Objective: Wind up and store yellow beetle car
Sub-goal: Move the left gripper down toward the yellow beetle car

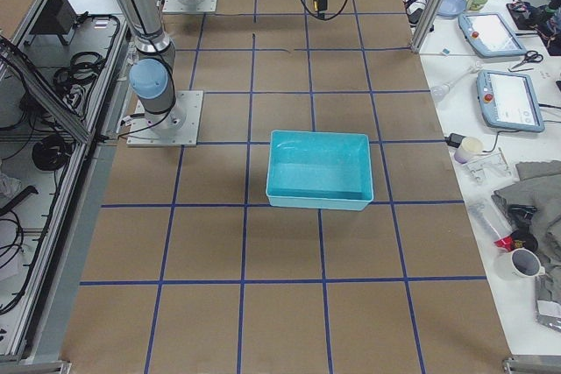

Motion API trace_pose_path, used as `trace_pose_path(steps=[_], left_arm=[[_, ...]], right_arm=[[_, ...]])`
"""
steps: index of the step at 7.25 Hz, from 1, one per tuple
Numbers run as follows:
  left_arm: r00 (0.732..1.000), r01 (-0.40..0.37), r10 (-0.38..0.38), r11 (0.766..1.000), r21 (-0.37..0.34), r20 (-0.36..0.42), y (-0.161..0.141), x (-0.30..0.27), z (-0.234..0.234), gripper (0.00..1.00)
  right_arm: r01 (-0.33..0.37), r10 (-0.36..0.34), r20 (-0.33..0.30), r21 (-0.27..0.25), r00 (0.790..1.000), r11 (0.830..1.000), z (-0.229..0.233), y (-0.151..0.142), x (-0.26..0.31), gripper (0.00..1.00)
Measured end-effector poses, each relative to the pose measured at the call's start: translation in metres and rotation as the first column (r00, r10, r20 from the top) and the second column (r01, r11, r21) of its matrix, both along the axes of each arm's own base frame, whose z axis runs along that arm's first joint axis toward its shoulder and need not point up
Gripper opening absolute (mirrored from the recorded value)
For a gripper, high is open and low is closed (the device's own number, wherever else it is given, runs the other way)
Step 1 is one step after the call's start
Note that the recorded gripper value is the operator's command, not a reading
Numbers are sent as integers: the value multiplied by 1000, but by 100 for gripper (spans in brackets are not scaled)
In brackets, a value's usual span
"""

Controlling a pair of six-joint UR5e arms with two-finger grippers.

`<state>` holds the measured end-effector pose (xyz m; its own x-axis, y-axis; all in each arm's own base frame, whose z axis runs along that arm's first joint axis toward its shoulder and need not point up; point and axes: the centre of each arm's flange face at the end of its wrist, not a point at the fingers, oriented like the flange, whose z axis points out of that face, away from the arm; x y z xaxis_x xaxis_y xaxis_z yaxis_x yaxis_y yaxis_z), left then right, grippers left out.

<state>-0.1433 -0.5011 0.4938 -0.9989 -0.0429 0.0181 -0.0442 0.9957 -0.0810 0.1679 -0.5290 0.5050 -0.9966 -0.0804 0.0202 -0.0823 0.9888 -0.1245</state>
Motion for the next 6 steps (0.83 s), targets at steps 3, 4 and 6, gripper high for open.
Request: trace_pose_path(steps=[3,4,6], left_arm=[[1000,7,-7,1000,19,5,7,1,-9,100],[1000,9,-9,1000,23,4,8,1,-13,100],[1000,25,-25,999,23,6,8,3,-16,100]], right_arm=[[-1,1,1,0,1000,1000,0,0,0,100],[-3,3,1,-1,1000,1000,1,0,1,100],[-3,3,9,-1,1000,1000,1,0,2,100]])
